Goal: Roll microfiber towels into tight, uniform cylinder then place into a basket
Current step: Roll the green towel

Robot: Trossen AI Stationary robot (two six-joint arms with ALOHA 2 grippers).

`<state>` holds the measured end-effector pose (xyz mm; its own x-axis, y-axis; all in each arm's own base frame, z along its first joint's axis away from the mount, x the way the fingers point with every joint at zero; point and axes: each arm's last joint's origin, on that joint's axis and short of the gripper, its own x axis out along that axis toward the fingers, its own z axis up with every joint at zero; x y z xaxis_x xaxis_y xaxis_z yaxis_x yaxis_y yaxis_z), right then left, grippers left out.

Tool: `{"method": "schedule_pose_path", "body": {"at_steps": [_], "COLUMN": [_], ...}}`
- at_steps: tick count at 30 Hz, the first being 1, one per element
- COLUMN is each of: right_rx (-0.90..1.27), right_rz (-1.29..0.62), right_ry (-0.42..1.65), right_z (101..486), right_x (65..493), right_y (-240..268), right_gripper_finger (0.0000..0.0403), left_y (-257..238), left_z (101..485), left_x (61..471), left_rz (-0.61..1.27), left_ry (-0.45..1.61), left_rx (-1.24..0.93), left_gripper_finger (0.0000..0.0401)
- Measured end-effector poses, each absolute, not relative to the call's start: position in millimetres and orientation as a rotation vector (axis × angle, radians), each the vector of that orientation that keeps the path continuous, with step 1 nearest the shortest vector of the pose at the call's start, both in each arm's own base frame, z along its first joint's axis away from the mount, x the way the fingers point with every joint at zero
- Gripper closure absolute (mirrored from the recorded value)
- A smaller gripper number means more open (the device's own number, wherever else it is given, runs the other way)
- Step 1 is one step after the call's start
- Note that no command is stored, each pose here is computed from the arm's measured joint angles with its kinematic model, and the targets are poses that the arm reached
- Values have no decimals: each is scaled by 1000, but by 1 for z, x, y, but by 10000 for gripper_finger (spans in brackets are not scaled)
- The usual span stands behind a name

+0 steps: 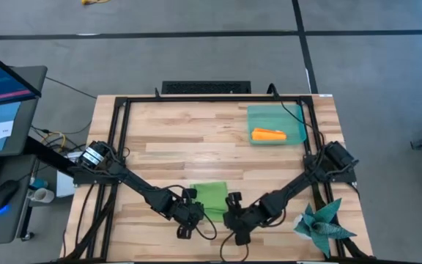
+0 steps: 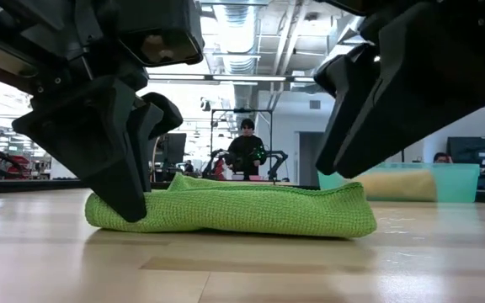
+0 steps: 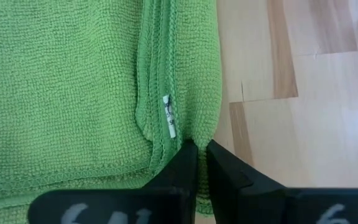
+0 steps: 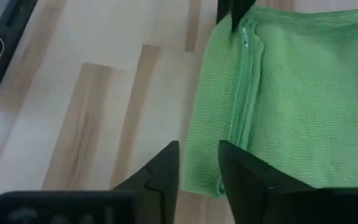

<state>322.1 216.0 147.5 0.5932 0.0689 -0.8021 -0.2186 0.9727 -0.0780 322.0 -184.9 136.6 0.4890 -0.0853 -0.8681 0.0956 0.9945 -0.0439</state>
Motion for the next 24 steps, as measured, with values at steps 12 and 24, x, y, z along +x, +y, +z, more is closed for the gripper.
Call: {"method": "schedule_pose_path", "body": {"at_steps": [12,24], "right_rx": [-136,-107], "right_rz": [197,217], "right_ry": [985,1019], "right_z": [134,125], "right_x": [320,324], "right_y": [202,197], "right_gripper_finger": [196,225], "left_y": [-185,-185], "left_z": [137,140], "left_x": [322,327], "left_rz": [-97,-44], "left_ry": [1050,1042], "left_rx": [-15,-234], "left_gripper_finger": [387,387]}}
